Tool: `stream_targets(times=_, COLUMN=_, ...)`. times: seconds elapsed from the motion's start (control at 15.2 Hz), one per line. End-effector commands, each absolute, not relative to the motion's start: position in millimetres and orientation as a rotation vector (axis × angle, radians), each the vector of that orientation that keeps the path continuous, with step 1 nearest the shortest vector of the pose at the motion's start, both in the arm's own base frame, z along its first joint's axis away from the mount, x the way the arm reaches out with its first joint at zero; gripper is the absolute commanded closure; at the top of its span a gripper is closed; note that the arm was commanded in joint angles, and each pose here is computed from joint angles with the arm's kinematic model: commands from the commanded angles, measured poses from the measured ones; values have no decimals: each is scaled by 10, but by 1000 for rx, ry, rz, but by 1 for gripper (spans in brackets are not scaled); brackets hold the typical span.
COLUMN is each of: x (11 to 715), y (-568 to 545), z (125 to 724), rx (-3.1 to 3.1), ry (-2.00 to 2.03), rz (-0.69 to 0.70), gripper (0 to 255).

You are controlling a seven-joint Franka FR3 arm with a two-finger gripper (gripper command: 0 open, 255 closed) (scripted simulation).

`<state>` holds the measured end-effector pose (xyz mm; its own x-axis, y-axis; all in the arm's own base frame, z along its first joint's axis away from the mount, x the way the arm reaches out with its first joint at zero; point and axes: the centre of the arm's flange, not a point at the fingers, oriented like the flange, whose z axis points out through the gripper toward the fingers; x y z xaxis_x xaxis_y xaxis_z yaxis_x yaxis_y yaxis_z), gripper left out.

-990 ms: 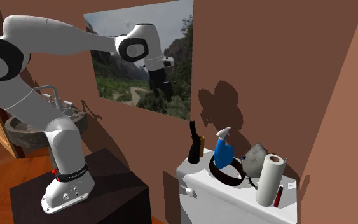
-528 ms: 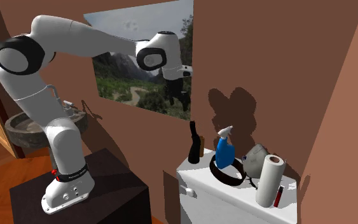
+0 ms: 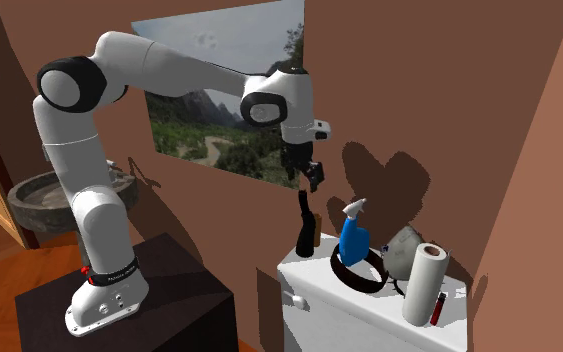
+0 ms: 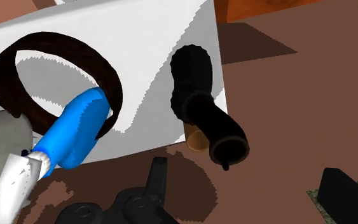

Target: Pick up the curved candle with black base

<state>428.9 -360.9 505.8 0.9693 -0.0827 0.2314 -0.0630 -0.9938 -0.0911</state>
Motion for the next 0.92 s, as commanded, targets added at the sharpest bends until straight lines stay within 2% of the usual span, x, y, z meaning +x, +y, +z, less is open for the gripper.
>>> stream_targets(times=0.0, x=4295, y=-3622, z=4950, rx=-3034, ry=113, rz=-363, gripper=0)
stream_targets(times=0.4, x=4295, y=-3621, z=4708, rx=-3034, ry=113, rz=-363, gripper=0)
stream_targets(times=0.46, x=4292, y=-3618, z=4701, rx=-3034, ry=113, rz=-363, gripper=255)
stream_targets(times=0.86, x=4292, y=-3616, z=4700, rx=-3034, ry=113, rz=-363, gripper=255)
